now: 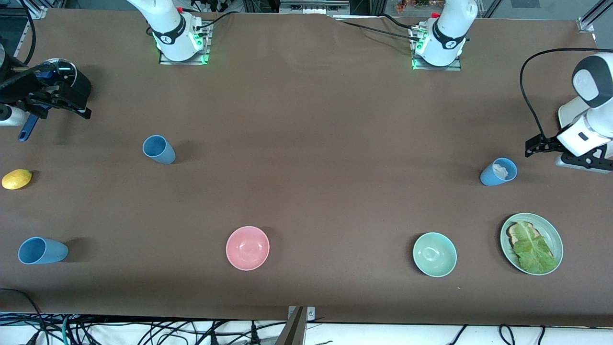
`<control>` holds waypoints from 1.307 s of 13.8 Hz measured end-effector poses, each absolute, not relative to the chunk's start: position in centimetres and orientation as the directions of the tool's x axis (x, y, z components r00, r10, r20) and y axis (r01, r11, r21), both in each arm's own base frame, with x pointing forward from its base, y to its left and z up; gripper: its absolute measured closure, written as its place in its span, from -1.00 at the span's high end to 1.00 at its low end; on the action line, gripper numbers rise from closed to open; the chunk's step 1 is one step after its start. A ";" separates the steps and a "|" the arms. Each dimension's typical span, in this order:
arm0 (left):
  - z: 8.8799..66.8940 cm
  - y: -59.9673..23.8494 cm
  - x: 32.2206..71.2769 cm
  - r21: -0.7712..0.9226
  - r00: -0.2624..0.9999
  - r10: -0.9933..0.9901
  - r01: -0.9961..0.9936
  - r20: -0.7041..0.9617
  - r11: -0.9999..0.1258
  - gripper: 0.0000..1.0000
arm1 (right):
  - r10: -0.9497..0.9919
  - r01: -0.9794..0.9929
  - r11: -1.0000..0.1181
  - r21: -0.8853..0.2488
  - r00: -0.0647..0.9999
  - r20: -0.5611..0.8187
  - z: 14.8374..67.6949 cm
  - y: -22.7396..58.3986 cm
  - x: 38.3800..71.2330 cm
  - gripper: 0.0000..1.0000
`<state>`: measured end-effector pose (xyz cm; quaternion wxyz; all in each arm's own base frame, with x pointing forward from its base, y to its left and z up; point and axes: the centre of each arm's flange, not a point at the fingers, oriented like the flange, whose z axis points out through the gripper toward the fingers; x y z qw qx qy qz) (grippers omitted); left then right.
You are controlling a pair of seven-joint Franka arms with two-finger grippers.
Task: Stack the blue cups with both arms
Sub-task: 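Lower the open left gripper onto the tissue cup's rim, then close the left gripper on the rim of the tissue cup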
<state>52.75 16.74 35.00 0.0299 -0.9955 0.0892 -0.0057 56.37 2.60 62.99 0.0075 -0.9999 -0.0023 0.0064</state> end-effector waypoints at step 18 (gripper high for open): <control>25.3 15.4 51.9 -0.113 0.979 -0.175 -0.163 0.108 -0.980 1.00 | 0.005 0.004 -1.000 -0.015 1.000 -0.013 63.0 2.6 56.4 1.00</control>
